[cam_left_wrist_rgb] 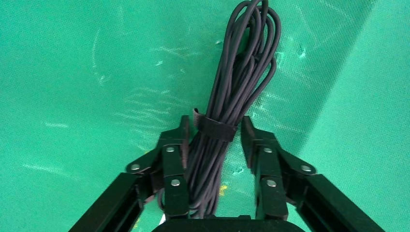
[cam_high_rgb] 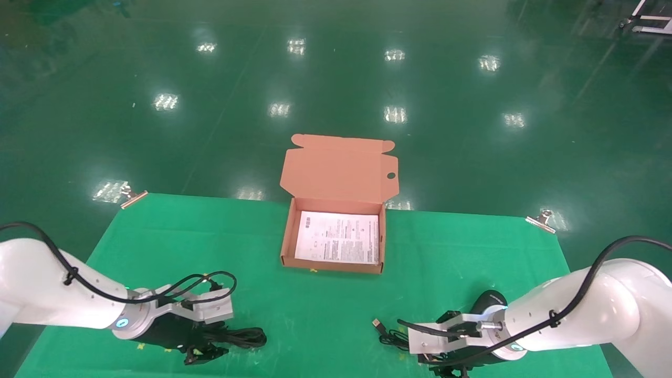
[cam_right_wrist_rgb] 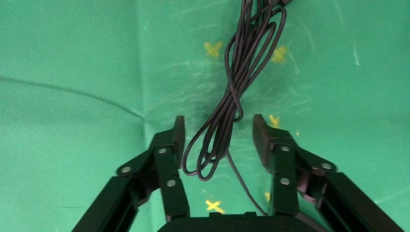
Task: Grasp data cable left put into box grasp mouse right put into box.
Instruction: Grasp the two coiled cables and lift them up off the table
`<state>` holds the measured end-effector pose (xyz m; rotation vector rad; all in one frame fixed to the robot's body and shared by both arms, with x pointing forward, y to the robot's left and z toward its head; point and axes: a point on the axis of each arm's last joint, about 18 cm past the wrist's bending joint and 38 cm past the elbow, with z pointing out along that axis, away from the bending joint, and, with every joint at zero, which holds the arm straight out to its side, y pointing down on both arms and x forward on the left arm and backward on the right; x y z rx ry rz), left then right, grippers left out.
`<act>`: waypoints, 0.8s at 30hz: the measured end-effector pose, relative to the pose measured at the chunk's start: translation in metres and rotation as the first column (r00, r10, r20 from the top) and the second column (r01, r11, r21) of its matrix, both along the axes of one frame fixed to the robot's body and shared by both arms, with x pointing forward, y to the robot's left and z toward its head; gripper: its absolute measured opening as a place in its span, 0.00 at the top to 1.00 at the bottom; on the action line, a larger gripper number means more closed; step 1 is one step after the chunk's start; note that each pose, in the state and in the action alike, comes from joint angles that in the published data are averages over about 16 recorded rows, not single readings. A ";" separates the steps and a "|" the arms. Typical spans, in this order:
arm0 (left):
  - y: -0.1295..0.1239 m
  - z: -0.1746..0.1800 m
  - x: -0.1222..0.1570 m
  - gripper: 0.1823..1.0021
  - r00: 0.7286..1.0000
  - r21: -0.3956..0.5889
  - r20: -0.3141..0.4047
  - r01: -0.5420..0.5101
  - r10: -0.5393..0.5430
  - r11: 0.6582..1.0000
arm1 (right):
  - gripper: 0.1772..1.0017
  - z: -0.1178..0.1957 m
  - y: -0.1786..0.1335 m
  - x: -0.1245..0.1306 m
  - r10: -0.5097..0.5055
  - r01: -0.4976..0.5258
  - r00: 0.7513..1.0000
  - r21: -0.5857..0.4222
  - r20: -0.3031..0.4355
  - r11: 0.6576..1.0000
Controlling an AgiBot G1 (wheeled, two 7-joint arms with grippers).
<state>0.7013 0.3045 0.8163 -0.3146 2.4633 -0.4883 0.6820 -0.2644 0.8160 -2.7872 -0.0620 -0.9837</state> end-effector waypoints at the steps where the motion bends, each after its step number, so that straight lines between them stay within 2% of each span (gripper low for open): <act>1: 0.000 0.000 0.000 0.47 1.000 0.000 0.000 0.000 0.000 1.000 | 0.48 0.000 0.000 0.000 0.000 0.000 1.000 0.000 0.000 1.000; 11: 0.000 0.000 0.000 0.75 1.000 0.000 0.000 0.001 -0.001 1.000 | 0.76 0.000 0.000 0.000 0.001 -0.001 1.000 0.000 0.000 1.000; 19: 0.001 0.002 0.000 0.85 1.000 0.003 0.004 0.002 -0.002 1.000 | 0.88 0.003 -0.001 0.000 -0.005 0.005 1.000 0.005 0.004 1.000; 24: 0.006 0.014 0.000 0.88 0.999 0.017 0.040 0.010 -0.011 1.000 | 0.92 0.024 -0.010 0.001 -0.037 0.035 0.999 0.031 0.040 0.999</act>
